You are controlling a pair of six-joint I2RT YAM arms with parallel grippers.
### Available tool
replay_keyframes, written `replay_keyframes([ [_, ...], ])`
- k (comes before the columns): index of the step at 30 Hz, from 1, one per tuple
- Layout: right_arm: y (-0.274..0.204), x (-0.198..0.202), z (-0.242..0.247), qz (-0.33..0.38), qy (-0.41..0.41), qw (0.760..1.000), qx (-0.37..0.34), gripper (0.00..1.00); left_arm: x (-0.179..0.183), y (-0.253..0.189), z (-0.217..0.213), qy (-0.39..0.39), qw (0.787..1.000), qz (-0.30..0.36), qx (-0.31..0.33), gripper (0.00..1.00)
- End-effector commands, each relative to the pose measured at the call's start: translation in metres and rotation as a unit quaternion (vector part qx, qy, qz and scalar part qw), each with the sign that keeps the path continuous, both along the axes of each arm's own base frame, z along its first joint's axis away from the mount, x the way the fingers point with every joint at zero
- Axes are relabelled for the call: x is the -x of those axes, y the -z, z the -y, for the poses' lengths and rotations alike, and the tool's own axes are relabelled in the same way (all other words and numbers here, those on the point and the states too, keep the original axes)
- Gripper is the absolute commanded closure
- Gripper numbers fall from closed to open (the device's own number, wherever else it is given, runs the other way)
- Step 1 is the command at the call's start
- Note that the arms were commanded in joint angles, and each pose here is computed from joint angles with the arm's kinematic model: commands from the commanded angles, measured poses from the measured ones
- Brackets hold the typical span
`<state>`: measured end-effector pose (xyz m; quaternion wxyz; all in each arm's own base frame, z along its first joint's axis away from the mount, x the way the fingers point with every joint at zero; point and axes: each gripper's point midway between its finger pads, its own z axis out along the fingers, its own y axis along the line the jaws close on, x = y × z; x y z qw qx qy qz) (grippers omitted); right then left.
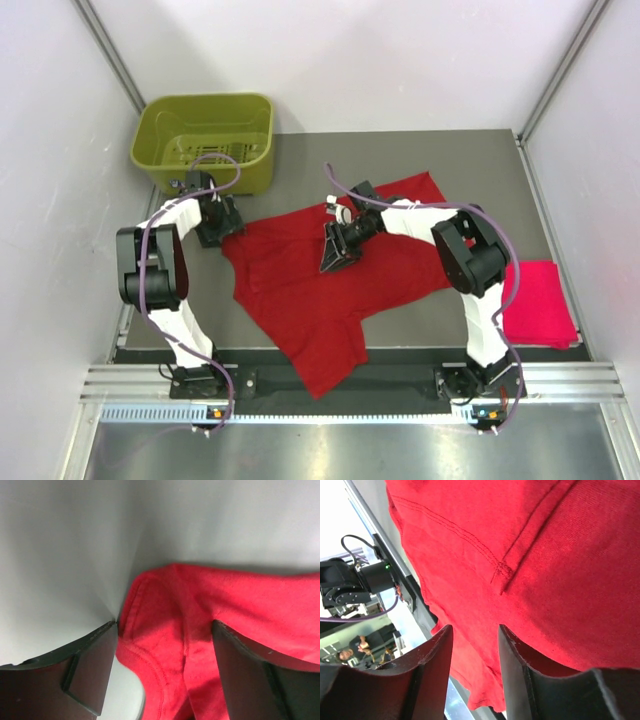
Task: Fold and stack the t-shirts
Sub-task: Fold the tshirt
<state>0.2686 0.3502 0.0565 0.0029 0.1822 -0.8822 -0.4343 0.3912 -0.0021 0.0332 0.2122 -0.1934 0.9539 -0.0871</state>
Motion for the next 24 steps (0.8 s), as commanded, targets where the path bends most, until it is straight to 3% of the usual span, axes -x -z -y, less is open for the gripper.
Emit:
replay_keyframes([
  [1, -0.009, -0.010, -0.014, 0.018, -0.003, 1.000, -0.022, 0.59, -0.015, 0.002, -0.003, 0.003, 1.000, 0.029, 0.000, 0.20],
  [9, 0.003, -0.010, -0.020, 0.011, 0.000, 1.000, -0.012, 0.59, -0.016, 0.003, -0.010, -0.005, 1.000, 0.029, -0.004, 0.58],
  [12, 0.006, -0.010, -0.024, 0.006, -0.001, 1.000, -0.013, 0.58, -0.015, 0.000, -0.013, -0.004, 0.999, 0.031, -0.008, 0.65],
  [24, 0.014, -0.013, -0.039, -0.016, 0.015, 1.000, -0.021, 0.69, -0.017, -0.008, -0.019, -0.008, 0.999, 0.033, -0.005, 0.70],
])
